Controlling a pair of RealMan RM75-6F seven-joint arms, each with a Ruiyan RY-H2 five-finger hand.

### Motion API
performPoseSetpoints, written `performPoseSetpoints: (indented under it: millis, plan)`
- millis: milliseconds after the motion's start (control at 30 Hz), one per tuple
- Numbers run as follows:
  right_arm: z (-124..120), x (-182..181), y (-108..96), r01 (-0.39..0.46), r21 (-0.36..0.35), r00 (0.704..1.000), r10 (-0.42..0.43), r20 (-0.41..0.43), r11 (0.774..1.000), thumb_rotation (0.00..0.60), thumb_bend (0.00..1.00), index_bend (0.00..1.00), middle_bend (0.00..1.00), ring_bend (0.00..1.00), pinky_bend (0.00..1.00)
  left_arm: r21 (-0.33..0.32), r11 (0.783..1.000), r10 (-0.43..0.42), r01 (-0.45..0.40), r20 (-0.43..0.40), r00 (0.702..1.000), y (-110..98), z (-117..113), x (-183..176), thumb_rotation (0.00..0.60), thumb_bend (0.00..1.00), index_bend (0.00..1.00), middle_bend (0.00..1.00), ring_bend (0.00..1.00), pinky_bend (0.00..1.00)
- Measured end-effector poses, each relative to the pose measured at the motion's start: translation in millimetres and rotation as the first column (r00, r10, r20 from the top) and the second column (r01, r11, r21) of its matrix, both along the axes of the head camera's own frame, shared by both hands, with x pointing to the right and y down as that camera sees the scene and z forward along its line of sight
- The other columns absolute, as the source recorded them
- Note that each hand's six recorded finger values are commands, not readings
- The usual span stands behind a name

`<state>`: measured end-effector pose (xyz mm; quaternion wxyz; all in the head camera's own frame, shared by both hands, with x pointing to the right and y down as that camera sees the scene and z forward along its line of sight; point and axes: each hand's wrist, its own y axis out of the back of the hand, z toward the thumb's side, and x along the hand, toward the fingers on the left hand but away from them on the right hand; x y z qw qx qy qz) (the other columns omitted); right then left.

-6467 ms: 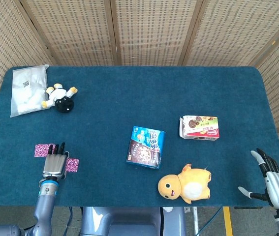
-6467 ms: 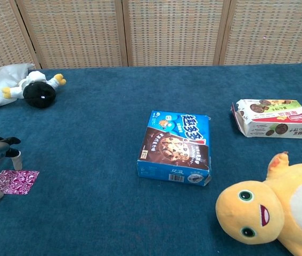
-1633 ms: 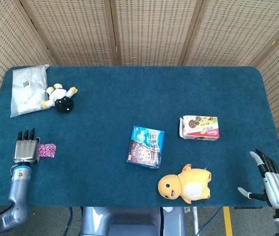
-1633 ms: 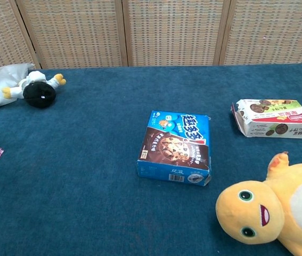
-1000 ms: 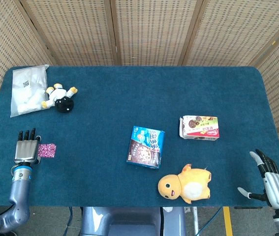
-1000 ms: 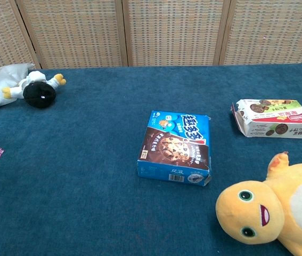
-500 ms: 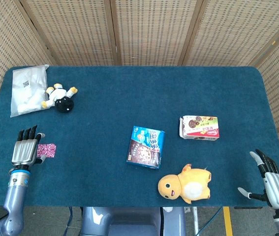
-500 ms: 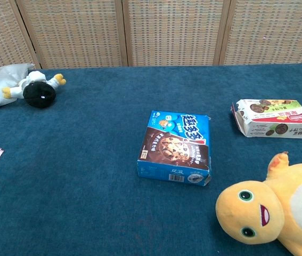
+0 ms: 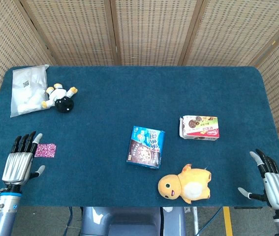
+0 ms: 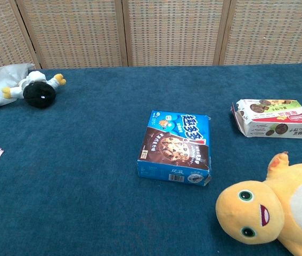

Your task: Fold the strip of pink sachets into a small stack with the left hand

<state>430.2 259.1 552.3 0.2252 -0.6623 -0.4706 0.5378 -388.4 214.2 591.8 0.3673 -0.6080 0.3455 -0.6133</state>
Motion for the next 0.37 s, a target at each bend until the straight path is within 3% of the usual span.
performPoseSetpoints:
  millis: [133, 367]
  plan:
    - [-2.3, -1.2, -0.8, 0.004, 0.013, 1.000, -0.004, -0.004, 1.000, 0.600, 0.11, 0.04, 0.00, 0.00, 0.00, 0.009, 1.000, 0.014, -0.015, 0.012, 1.000, 11.9, -7.7, -3.9, 0.600, 0.22, 0.00, 0.00, 0.00, 0.00]
    - [-9.9, -3.3, -1.0, 0.008, 0.036, 1.000, -0.008, -0.004, 0.999, 0.600, 0.11, 0.04, 0.00, 0.00, 0.00, 0.011, 1.000, 0.005, -0.005, -0.012, 1.000, 13.5, -13.0, -7.8, 0.600, 0.22, 0.00, 0.00, 0.00, 0.00]
